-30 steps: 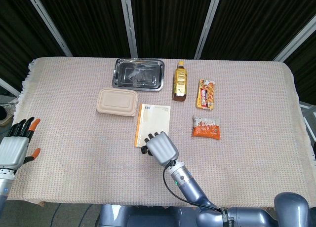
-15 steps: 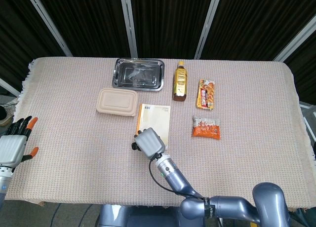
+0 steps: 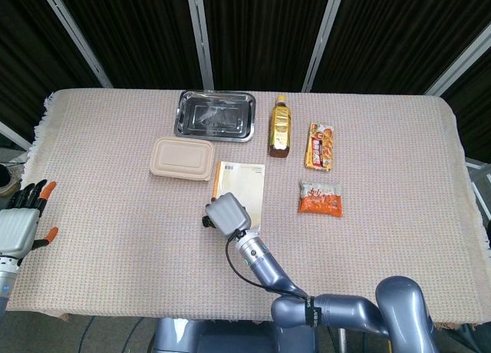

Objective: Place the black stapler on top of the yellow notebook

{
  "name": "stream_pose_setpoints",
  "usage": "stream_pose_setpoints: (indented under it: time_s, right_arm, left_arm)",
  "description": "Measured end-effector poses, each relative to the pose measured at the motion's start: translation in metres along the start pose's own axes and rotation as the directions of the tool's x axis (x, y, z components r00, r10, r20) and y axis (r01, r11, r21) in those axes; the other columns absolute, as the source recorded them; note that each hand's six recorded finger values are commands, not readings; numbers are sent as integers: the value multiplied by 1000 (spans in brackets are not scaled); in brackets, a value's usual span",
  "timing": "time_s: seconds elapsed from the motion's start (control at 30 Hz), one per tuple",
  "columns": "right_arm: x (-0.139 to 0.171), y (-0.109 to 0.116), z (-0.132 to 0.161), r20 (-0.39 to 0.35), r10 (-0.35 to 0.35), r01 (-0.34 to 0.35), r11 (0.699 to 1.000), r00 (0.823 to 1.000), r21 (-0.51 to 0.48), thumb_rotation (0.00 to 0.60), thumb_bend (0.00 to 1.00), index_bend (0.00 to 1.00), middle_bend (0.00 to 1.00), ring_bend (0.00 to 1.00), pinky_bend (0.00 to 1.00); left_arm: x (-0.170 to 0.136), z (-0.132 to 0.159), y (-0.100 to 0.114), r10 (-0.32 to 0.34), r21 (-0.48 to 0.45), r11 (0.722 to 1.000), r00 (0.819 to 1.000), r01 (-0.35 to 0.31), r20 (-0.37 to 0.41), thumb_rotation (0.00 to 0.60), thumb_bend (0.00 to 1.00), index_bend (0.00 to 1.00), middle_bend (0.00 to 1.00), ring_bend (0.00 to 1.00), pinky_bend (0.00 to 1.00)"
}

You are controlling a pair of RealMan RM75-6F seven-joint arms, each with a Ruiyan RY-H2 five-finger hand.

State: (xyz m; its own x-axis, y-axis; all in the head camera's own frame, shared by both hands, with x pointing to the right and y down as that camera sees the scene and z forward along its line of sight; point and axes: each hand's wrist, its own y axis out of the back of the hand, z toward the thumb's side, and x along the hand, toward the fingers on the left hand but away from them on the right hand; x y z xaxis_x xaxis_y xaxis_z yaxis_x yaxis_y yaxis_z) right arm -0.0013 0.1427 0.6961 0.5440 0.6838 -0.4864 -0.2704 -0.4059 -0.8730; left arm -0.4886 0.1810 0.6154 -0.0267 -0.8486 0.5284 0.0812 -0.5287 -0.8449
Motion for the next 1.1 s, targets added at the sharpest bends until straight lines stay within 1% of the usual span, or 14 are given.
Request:
stream_pose_setpoints:
  time_s: [0.57, 0.67, 0.7, 0.77, 0.93, 1.03, 1.1]
  right_arm:
    - [-8, -8, -21, 40, 32, -34, 999, 999, 34, 600, 410, 684, 501, 612, 736]
    - [-8, -9, -22, 42, 36, -38, 999, 998, 39, 600, 409, 666, 501, 610, 737]
    - [-8, -10, -23, 43, 38, -39, 998, 998, 41, 600, 409, 636, 497, 605, 737]
    - [-7, -10, -23, 45, 42, -44, 998, 998, 42, 600, 399, 535, 467, 576, 737]
    - [-4, -13, -24, 53, 56, -57, 998, 997, 28, 600, 361, 260, 350, 471, 736]
    - [-3, -13, -24, 53, 62, -63, 998, 997, 22, 600, 351, 150, 293, 421, 736]
    - [-2, -12, -23, 51, 68, -69, 997, 996, 18, 600, 349, 111, 271, 405, 736]
  left_arm:
    - [3, -2, -2, -8, 5, 1000, 1000, 8, -12, 600, 307, 0, 0, 0, 107]
    - [3, -1, -3, -10, 8, 1000, 1000, 10, -11, 600, 308, 0, 0, 0, 107]
    - [3, -1, -3, -11, 8, 1000, 1000, 11, -11, 600, 308, 0, 0, 0, 107]
    - [3, -1, -3, -11, 7, 1000, 1000, 11, -12, 600, 308, 0, 0, 0, 107]
    - [3, -1, -2, -9, 4, 1000, 1000, 9, -10, 600, 309, 0, 0, 0, 107]
    - [2, -1, -2, -8, 2, 1000, 1000, 9, -7, 600, 308, 0, 0, 0, 107]
    - [2, -1, -1, -6, 1, 1000, 1000, 6, -4, 600, 309, 0, 0, 0, 107]
